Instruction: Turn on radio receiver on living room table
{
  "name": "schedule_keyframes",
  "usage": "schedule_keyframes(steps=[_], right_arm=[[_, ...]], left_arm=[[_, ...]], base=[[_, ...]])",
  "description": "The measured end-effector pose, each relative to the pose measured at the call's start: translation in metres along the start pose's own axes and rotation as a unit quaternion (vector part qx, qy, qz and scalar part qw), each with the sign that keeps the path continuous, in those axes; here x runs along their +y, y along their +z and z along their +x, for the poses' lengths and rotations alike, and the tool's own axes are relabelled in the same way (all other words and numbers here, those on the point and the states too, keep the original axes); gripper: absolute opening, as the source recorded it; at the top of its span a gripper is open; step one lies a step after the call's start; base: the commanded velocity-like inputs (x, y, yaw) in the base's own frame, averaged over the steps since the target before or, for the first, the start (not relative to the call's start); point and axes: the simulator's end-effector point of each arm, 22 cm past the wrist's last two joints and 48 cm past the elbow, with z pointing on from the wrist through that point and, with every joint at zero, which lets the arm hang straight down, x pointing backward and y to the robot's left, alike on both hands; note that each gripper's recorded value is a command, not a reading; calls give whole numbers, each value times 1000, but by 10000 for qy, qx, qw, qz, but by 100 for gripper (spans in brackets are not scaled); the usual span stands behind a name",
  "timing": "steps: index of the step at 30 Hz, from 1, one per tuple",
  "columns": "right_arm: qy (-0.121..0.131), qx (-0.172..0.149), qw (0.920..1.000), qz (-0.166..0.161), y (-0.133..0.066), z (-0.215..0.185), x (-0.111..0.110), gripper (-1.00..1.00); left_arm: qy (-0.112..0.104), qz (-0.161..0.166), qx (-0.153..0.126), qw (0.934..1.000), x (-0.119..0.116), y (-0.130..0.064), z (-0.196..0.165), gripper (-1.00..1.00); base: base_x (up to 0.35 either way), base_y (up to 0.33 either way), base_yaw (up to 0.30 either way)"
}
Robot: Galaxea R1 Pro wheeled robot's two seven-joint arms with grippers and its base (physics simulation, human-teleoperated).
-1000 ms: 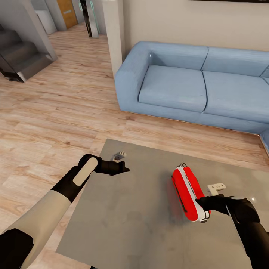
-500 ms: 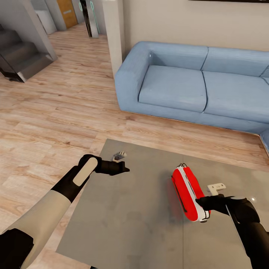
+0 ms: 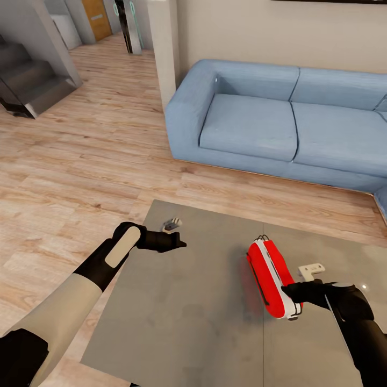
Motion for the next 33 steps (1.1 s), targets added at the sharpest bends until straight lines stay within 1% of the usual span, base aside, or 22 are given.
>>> schedule_keyframes(steps=[17,18,33], right_arm=[[30,1,10000,-20,0,1,-1,-100],[35,1,10000,-22,0,1,-1,100],[26,17,10000,-2,1,2,-2,100]], left_arm=[[0,8,3,10000,-1,0,0,-100],[0,8,3,10000,-1,1,0,-100],[1,7,0,10000,-1,0,0,-100]], base=[[0,0,0],[0,0,0],[0,0,0]])
